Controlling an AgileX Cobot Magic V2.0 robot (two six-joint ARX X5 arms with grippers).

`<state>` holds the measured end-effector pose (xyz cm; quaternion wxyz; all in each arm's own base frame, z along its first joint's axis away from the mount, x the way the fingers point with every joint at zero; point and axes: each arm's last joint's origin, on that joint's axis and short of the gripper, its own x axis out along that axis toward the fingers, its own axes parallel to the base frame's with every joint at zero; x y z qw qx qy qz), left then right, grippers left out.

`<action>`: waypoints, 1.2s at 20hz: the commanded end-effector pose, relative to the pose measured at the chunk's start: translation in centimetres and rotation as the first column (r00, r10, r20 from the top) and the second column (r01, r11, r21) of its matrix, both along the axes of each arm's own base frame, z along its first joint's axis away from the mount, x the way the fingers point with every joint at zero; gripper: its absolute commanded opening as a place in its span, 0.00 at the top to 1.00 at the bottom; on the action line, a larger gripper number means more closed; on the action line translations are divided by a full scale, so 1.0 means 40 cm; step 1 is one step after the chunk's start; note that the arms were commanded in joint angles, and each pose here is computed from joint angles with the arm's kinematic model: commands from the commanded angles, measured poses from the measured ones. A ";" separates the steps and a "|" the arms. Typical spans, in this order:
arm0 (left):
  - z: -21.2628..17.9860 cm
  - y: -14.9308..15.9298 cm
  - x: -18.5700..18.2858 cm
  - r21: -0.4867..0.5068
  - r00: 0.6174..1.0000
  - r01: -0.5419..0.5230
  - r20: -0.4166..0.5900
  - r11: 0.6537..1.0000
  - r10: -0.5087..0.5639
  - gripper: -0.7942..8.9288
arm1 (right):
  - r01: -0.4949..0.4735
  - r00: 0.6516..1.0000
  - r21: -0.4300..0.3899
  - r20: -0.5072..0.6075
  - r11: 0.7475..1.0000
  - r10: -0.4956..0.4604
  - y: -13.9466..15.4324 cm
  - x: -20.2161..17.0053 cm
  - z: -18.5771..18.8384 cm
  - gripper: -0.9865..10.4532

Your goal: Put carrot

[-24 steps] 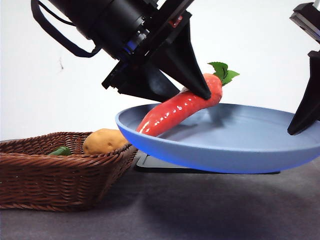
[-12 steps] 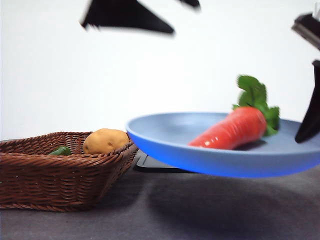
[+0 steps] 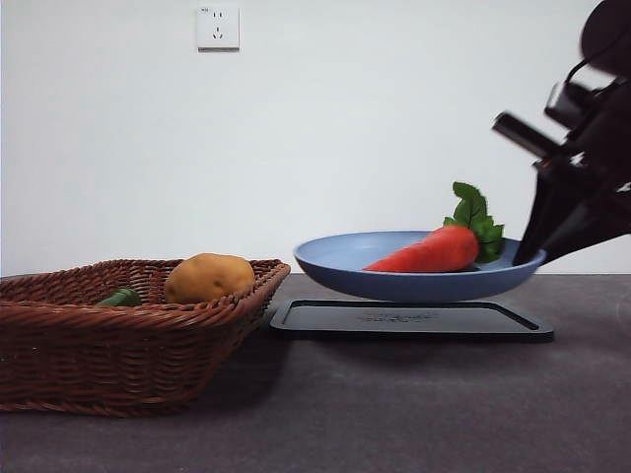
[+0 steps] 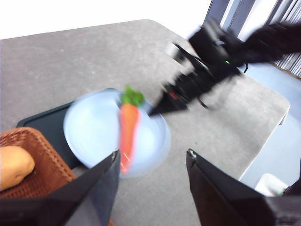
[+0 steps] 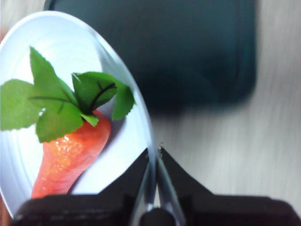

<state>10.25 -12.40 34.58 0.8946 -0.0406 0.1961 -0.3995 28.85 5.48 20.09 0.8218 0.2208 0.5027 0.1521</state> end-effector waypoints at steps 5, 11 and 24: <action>0.003 -0.005 0.000 0.046 0.999 0.022 0.040 0.999 -0.024 0.66 | 0.008 1.000 -0.003 -0.015 1.000 -0.008 0.013 0.206 -0.043 0.91; 0.003 -0.002 0.003 0.057 0.998 -0.022 0.056 0.998 0.018 0.66 | 0.025 0.997 -0.013 -0.075 1.000 -0.026 0.009 0.241 -0.100 0.84; -0.024 -0.009 0.058 0.334 0.946 -0.272 0.262 0.902 0.188 0.92 | -0.167 0.985 -0.107 -0.071 0.980 0.160 -0.007 0.070 0.127 0.91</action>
